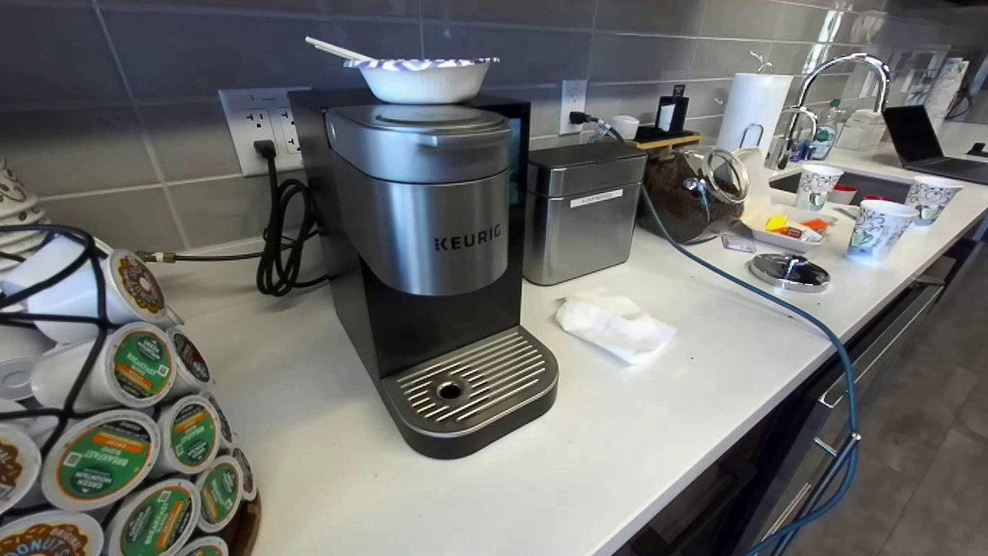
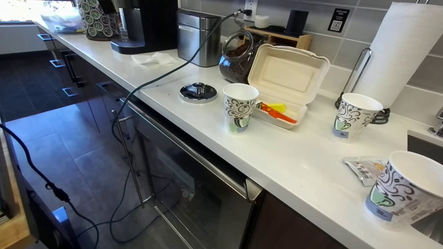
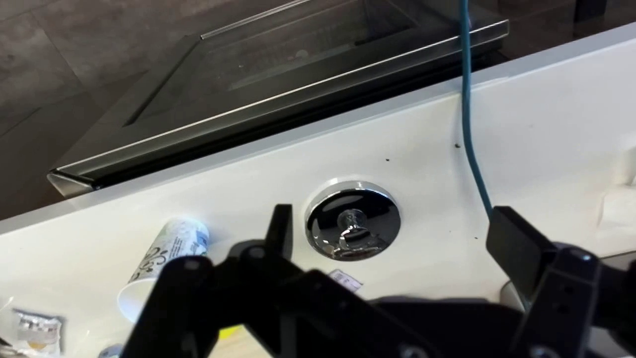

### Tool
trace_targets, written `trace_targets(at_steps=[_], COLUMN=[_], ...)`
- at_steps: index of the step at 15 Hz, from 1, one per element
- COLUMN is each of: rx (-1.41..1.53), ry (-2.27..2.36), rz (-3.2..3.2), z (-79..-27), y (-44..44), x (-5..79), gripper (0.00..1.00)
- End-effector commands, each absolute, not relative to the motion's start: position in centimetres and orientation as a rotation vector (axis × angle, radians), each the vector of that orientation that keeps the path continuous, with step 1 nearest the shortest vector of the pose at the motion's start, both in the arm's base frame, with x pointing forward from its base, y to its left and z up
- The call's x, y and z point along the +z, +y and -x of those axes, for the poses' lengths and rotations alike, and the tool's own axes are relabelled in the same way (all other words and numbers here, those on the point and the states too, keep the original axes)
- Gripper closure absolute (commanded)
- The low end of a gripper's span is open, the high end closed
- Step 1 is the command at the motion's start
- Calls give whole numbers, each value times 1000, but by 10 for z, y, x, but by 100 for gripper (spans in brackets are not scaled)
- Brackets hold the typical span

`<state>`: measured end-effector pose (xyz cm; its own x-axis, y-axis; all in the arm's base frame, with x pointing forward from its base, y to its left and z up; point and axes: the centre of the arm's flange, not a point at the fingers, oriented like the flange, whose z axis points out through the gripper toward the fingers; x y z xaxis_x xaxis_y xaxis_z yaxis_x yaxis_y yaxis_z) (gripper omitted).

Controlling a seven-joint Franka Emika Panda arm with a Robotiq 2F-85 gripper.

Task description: Put the silver lid on the glass container.

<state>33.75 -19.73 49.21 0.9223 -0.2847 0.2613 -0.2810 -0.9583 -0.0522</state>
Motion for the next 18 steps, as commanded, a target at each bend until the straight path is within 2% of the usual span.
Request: trace_targets(at_steps=[1, 5, 6, 8, 11, 14, 18], rx=[-145, -25, -128, -78, -54, -247, -307], ry=[460, 467, 456, 442, 450, 409, 416], rz=[3082, 3118, 3121, 3130, 3133, 3083, 3039], z=[-417, -475, -430, -458, -469, -493, -513], y=[-227, -210, -200, -195, -198, -227, -250], x=[465, 447, 444, 437, 434, 412, 378], gripper=[0, 0, 0, 0, 0, 0, 0])
